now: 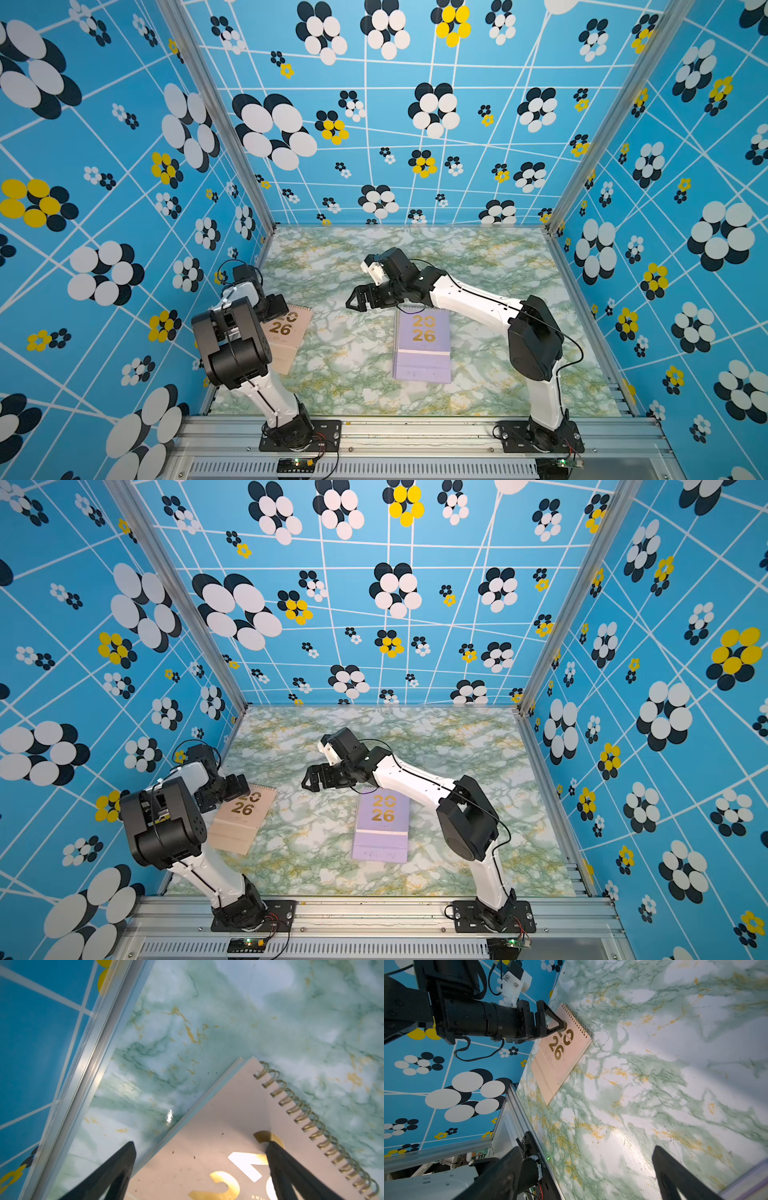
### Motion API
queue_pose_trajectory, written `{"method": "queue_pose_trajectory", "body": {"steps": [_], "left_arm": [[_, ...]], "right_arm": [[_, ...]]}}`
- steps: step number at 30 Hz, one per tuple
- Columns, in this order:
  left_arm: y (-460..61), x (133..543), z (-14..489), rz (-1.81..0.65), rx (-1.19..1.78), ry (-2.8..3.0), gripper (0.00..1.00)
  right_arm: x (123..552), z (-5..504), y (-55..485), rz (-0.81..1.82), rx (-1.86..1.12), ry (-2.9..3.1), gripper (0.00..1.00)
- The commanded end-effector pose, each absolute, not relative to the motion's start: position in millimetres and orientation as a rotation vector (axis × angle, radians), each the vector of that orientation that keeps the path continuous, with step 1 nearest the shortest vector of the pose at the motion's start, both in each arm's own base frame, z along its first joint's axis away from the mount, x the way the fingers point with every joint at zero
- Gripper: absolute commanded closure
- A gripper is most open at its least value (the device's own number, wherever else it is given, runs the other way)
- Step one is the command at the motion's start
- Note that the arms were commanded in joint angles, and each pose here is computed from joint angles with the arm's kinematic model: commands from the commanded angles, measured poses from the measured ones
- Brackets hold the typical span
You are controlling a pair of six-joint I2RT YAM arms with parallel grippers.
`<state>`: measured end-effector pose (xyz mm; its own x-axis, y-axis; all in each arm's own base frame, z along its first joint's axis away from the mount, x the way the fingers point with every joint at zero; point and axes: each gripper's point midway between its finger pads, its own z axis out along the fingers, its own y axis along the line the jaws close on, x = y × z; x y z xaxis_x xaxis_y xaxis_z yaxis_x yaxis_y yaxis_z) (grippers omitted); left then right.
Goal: Stack the calendars
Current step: Move the calendar to the center of the board.
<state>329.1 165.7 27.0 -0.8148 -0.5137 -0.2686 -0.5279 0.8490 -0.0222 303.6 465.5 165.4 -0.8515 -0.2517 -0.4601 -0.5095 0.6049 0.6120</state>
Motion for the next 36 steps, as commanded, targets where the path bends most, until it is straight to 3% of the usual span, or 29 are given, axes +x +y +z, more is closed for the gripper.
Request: {"method": "queue_pose_trajectory", "body": {"steps": [1,10,17,24,36], "left_arm": [[138,303,-6,-0.044,-0.849,2.916,0.0],[134,300,-1,0.026,-0.813,2.97,0.01],[126,311,2,-0.073,-0.826,2.992,0.0],[116,320,6,0.031,-0.754,3.032,0.0],[103,352,19,-0.018,-0.813,2.954,0.0]], "right_arm": [[309,188,457,1.113,-0.597,2.448,0.01],[320,190,451,1.104,-0.577,2.441,0.01],[330,191,446,1.079,-0.565,2.442,0.01],[342,191,441,1.045,-0.55,2.445,0.01],[332,185,474,1.106,-0.594,2.477,0.01]]}}
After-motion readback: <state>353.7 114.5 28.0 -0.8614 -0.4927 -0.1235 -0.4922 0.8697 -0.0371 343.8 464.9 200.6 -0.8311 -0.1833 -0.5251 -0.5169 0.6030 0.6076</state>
